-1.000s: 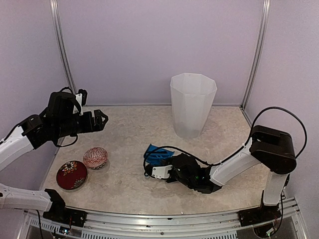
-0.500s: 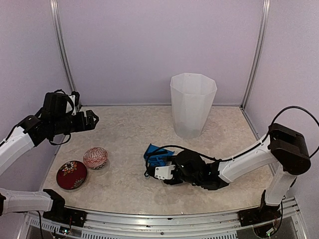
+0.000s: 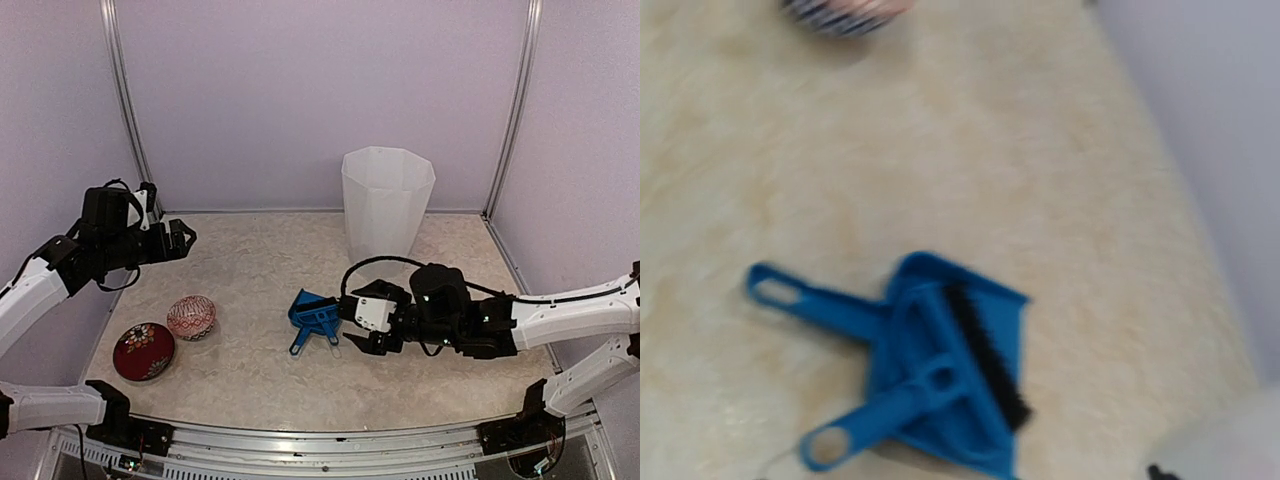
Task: Sweep away the paper scraps from the table
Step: Put down the broom in the dustpan, then reset both arms
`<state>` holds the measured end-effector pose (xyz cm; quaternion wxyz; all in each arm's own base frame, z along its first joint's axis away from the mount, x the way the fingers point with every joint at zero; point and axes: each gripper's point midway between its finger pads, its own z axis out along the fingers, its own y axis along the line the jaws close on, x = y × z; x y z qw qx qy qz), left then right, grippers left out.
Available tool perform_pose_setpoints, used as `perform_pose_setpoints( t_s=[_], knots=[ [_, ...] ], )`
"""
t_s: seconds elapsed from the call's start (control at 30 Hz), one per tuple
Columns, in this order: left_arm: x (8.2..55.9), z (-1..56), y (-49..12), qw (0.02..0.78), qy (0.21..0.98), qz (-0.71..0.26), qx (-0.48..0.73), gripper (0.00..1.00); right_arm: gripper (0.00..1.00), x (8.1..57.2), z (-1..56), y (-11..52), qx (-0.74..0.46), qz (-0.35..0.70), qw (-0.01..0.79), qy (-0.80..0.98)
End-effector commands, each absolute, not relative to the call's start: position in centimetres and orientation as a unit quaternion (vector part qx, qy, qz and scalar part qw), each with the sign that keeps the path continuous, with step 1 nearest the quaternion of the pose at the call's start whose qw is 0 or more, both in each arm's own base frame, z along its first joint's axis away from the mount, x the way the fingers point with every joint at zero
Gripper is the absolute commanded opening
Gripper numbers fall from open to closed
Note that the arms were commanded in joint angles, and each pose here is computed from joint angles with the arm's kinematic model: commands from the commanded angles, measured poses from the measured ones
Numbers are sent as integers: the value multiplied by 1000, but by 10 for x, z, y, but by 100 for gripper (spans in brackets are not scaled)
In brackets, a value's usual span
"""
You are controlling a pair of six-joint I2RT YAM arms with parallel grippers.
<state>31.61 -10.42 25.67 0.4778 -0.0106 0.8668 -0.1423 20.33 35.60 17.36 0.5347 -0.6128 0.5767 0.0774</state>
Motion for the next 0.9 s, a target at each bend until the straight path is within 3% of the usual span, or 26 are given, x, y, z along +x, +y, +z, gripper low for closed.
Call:
perform_pose_setpoints(
  t_s=[0.0, 0.43, 0.53, 0.87],
  knots=[
    [317, 266, -99, 501, 853, -146, -15, 99, 79, 217, 200, 338, -561, 109, 545, 614],
    [320, 279, -64, 543, 829, -106, -75, 99, 82, 306, 238, 254, -335, 128, 590, 723],
    [321, 287, -61, 580, 804, -108, -74, 99, 99, 320, 242, 221, -277, 105, 610, 735],
    [312, 299, -41, 692, 711, -87, -85, 99, 100, 334, 228, 95, -113, -44, 691, 713]
  ],
)
